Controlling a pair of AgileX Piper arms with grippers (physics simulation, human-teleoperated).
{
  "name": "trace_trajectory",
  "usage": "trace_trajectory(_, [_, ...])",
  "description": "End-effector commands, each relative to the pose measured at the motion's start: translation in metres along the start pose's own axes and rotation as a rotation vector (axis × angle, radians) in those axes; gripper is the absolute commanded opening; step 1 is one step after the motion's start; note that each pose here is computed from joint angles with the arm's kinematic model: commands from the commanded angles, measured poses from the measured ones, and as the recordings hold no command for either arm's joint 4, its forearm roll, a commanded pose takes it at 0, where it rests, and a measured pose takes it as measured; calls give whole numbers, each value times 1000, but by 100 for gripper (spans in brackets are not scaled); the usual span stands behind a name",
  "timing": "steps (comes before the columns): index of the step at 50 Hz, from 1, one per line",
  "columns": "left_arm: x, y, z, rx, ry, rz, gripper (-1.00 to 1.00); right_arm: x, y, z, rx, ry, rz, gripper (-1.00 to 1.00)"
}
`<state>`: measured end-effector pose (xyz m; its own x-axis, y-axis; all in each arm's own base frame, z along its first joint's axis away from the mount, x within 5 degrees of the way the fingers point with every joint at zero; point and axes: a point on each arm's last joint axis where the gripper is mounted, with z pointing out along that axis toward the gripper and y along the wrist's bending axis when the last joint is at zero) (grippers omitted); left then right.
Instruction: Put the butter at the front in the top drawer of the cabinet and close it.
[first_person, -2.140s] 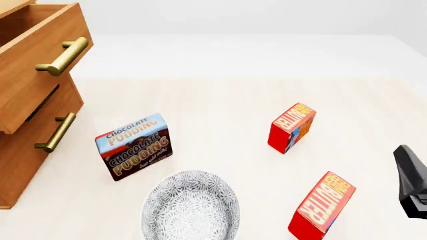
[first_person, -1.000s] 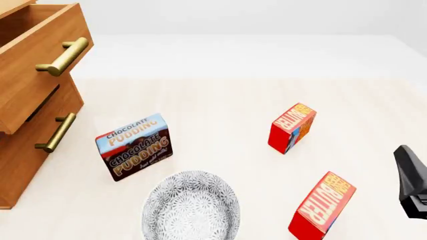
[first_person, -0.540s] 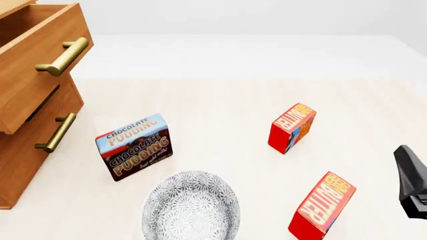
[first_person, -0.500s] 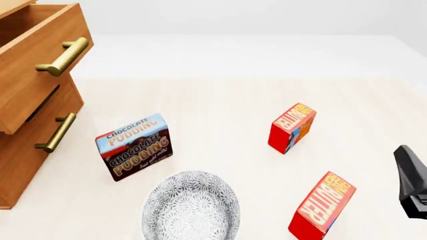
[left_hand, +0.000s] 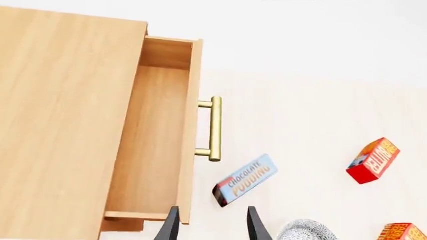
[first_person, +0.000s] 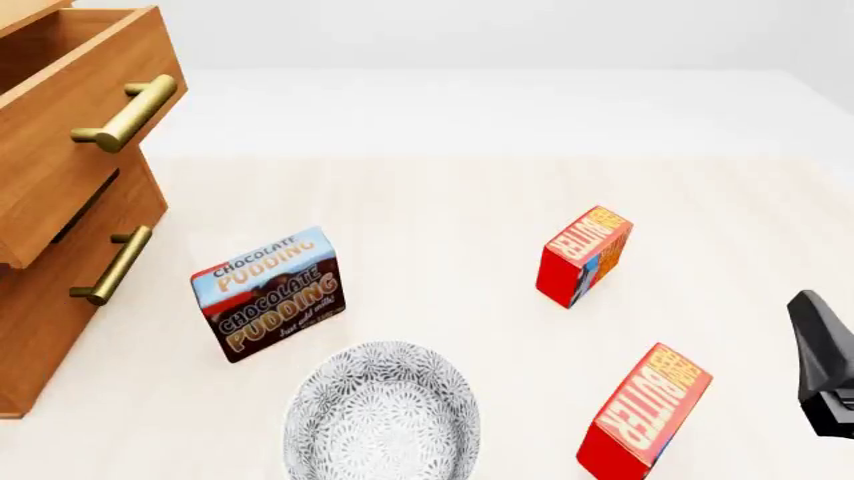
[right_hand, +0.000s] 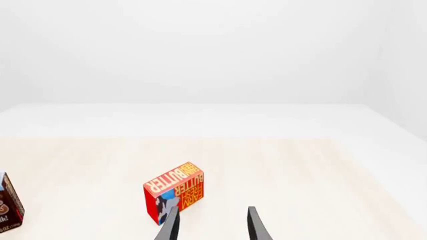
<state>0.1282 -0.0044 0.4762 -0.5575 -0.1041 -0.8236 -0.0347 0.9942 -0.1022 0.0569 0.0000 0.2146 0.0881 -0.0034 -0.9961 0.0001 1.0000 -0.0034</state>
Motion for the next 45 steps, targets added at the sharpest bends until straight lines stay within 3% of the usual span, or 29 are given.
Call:
trace_trajectory(1, [-2, 3, 10, -22, 0, -19, 100, 0, 0, 0, 0, 0, 1, 100])
trace_trajectory(45, [6, 14, 56, -71, 43, -84, 100, 0, 0, 0, 0, 0, 1, 100])
